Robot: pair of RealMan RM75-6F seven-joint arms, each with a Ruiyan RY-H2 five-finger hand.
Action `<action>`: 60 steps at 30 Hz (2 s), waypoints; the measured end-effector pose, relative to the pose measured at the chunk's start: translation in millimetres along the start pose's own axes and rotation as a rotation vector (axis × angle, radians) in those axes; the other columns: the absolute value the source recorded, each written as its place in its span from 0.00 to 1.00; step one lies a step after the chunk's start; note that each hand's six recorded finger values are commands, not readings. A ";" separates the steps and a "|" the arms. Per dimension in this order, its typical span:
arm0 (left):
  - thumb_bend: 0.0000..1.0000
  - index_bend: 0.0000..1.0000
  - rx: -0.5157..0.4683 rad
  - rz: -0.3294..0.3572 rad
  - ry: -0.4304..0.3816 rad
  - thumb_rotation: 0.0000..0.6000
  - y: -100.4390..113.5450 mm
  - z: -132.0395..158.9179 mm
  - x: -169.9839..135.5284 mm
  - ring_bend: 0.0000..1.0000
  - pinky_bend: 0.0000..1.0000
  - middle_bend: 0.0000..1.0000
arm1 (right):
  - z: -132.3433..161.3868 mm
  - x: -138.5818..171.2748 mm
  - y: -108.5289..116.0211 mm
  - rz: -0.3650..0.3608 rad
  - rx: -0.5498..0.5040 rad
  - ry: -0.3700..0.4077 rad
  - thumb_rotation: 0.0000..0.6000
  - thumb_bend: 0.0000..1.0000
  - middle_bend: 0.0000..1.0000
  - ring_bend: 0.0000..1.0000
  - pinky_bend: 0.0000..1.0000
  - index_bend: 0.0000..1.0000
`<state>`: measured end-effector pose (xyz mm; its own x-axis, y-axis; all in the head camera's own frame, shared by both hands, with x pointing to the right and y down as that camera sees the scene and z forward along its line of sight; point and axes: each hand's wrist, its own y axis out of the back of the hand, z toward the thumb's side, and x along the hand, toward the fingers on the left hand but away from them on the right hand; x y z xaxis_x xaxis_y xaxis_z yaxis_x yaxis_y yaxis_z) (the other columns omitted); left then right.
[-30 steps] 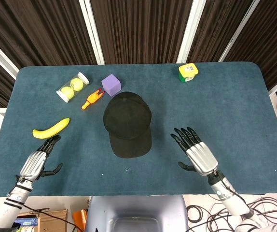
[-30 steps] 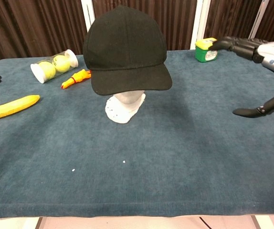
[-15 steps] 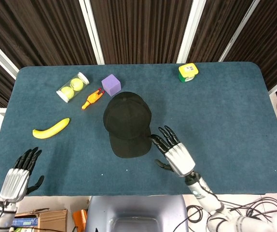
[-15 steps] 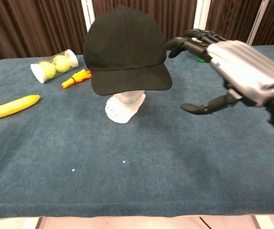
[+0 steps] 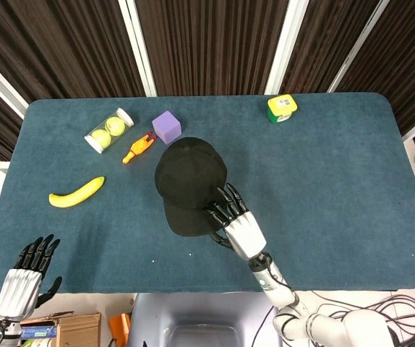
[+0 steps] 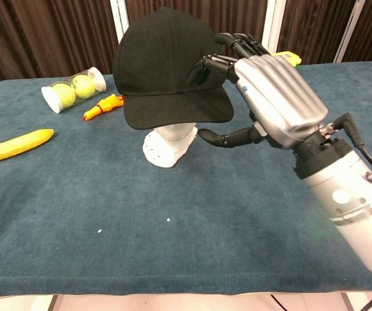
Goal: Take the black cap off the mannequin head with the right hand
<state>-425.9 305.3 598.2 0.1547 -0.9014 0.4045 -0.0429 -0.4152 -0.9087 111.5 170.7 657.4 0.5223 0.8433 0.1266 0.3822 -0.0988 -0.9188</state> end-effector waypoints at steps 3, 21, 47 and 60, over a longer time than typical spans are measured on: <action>0.35 0.00 0.002 0.003 0.000 1.00 -0.1 0.0 -0.3 0.05 0.14 0.05 | 2.3 -2.6 -2.8 -0.022 -0.023 -0.003 1.00 0.13 0.40 0.11 0.12 0.43; 0.35 0.00 0.016 0.010 0.008 1.00 1.3 -1.6 -1.1 0.05 0.14 0.06 | -3.4 -17.2 -7.2 -0.100 -0.023 -0.020 1.00 0.26 0.57 0.35 0.37 0.66; 0.35 0.00 0.018 0.015 0.025 1.00 3.3 -8.0 -3.5 0.05 0.14 0.08 | 3.3 -41.5 26.3 -0.280 0.056 0.144 1.00 0.37 0.84 0.63 0.64 0.99; 0.35 0.00 0.014 0.018 0.032 1.00 3.3 -9.9 -3.1 0.05 0.14 0.08 | 8.6 -86.4 62.1 -0.413 0.298 0.303 1.00 0.37 0.85 0.64 0.65 1.00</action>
<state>-436.4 305.5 594.9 0.1223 -0.9124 0.3906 -0.0311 -0.3969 -0.9173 83.6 96.2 586.3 0.5872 0.5873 0.5570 0.3927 0.3950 -0.8305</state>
